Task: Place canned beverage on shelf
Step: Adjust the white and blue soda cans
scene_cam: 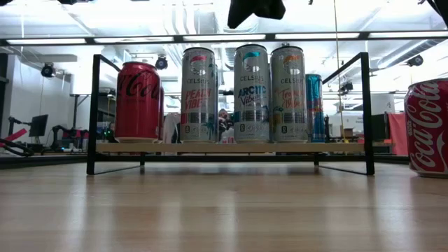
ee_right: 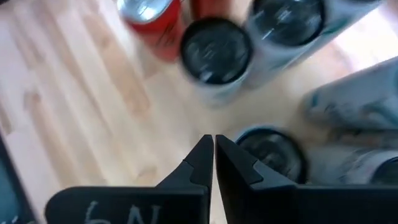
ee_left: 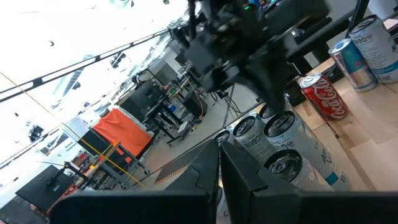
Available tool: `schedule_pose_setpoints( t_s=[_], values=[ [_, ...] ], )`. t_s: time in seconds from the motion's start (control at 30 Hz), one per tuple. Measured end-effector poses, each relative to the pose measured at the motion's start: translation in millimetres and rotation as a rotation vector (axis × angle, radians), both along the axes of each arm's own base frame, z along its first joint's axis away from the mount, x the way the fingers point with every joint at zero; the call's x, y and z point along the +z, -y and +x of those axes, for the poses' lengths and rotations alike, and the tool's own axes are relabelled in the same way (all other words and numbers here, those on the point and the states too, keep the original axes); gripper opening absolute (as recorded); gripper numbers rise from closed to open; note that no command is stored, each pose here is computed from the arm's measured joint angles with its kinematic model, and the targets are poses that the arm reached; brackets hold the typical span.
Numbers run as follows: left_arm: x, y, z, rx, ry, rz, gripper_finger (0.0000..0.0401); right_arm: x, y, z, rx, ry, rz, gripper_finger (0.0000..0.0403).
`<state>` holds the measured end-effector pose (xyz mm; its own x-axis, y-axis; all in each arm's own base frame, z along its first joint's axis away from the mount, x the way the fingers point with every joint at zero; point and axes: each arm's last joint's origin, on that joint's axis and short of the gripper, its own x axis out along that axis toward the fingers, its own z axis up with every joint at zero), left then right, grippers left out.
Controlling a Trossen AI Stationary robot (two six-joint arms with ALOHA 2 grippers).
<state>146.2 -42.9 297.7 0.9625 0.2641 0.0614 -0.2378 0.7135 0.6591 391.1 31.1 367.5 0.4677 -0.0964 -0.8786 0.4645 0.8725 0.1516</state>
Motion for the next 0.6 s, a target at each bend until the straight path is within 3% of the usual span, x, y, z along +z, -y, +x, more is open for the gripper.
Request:
schedule_pose_setpoints(
  t_s=[0.23, 0.6],
  values=[
    [0.1, 0.0, -0.1, 0.0, 0.001, 0.0, 0.0, -9.3, -19.6, -7.5, 0.007, -0.101, 0.055, 0.0009],
    [0.1, 0.0, -0.1, 0.0, 0.001, 0.0, 0.0, -19.6, -21.4, -9.5, 0.001, -0.165, 0.049, 0.0009]
  ],
)
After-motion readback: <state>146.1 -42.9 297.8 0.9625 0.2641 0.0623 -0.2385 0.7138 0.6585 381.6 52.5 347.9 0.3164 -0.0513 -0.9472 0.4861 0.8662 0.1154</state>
